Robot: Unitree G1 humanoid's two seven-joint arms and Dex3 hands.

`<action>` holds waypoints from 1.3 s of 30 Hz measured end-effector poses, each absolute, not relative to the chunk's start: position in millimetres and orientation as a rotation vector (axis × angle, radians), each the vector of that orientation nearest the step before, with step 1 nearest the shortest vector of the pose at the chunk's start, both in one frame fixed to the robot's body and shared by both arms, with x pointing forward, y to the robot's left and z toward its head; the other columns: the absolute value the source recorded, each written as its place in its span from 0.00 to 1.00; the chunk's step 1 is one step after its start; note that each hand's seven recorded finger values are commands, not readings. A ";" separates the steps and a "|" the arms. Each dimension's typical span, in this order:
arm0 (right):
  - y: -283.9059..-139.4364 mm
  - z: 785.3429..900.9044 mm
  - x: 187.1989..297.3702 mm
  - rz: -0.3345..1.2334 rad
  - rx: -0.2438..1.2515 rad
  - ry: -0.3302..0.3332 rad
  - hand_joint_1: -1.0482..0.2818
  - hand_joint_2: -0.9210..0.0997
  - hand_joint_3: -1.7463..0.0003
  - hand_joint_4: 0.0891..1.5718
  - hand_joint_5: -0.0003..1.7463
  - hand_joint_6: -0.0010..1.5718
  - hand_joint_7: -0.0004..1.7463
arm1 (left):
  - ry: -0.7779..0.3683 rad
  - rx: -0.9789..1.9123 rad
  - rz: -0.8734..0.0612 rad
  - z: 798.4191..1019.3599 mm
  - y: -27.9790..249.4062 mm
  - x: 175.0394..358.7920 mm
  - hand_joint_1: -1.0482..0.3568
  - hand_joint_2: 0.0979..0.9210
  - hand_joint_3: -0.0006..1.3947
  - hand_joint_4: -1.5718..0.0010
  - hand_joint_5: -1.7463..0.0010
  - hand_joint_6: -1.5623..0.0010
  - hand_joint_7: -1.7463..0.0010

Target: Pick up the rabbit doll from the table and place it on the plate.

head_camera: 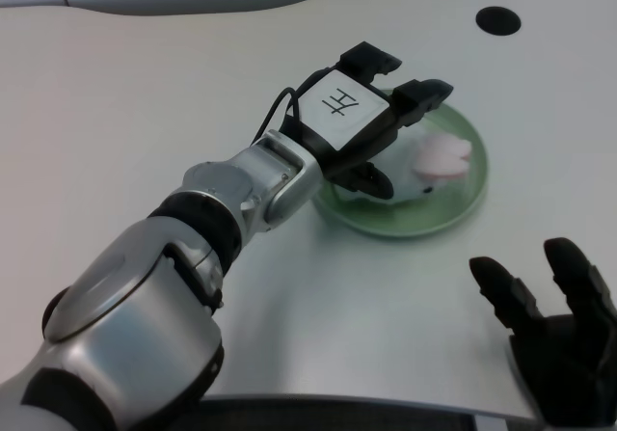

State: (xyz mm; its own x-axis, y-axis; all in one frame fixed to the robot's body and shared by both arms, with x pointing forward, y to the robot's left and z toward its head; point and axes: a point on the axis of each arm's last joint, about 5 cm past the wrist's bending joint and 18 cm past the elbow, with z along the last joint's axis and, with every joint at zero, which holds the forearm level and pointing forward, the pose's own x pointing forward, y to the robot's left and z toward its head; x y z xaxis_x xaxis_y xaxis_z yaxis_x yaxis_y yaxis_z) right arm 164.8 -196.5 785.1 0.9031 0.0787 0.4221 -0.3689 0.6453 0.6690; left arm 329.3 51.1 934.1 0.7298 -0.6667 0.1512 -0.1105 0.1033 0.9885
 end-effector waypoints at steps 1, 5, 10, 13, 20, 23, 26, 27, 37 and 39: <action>-196.4 785.1 164.8 0.262 0.835 -0.375 0.18 0.00 0.91 0.57 0.00 0.56 0.00 | -0.685 1.432 -0.462 934.2 51.1 329.3 0.17 0.96 0.01 1.00 0.81 0.86 1.00; -192.6 781.9 166.0 0.242 0.864 -0.325 0.18 0.00 0.92 0.59 0.01 0.58 0.01 | -0.634 1.233 -0.457 936.1 66.5 330.2 0.13 0.98 0.01 0.95 0.82 0.85 1.00; -182.6 779.5 174.5 0.230 0.904 -0.267 0.19 0.00 0.93 0.59 0.01 0.59 0.01 | -0.556 1.045 -0.334 938.1 116.1 333.5 0.12 1.00 0.01 0.87 0.90 0.82 1.00; -179.4 779.3 177.8 0.230 0.918 -0.257 0.19 0.00 0.93 0.59 0.01 0.59 0.01 | -0.525 1.006 -0.308 934.6 129.5 331.4 0.12 1.00 0.01 0.85 0.91 0.81 1.00; -175.6 779.3 181.1 0.250 0.924 -0.239 0.19 0.00 0.94 0.59 0.01 0.59 0.00 | -0.539 0.984 -0.332 935.2 125.0 330.6 0.12 1.00 0.01 0.84 0.93 0.81 1.00; -174.4 779.2 183.3 0.260 0.921 -0.230 0.18 0.00 0.92 0.59 0.00 0.58 0.00 | -0.468 0.709 -0.319 934.4 132.2 326.5 0.12 0.99 0.01 0.83 0.94 0.80 1.00; -174.2 779.2 185.3 0.257 0.918 -0.227 0.17 0.00 0.92 0.59 0.01 0.58 0.00 | -0.383 0.418 -0.323 923.4 144.0 318.2 0.15 1.00 0.04 0.84 0.96 0.83 1.00; -174.2 779.3 186.1 0.256 0.918 -0.222 0.17 0.00 0.92 0.59 0.01 0.58 0.00 | -0.356 0.324 -0.325 917.2 148.7 314.2 0.16 1.00 0.07 0.83 0.96 0.84 1.00; -171.7 781.6 194.5 0.284 0.903 -0.164 0.15 0.00 0.92 0.59 0.01 0.59 0.00 | -0.150 -0.493 -0.347 834.9 162.2 259.2 0.12 1.00 0.18 0.87 0.99 0.89 1.00; -171.3 781.5 194.6 0.286 0.904 -0.162 0.15 0.00 0.93 0.60 0.01 0.59 0.00 | -0.138 -0.555 -0.343 827.4 161.1 252.7 0.12 1.00 0.18 0.88 0.99 0.90 1.00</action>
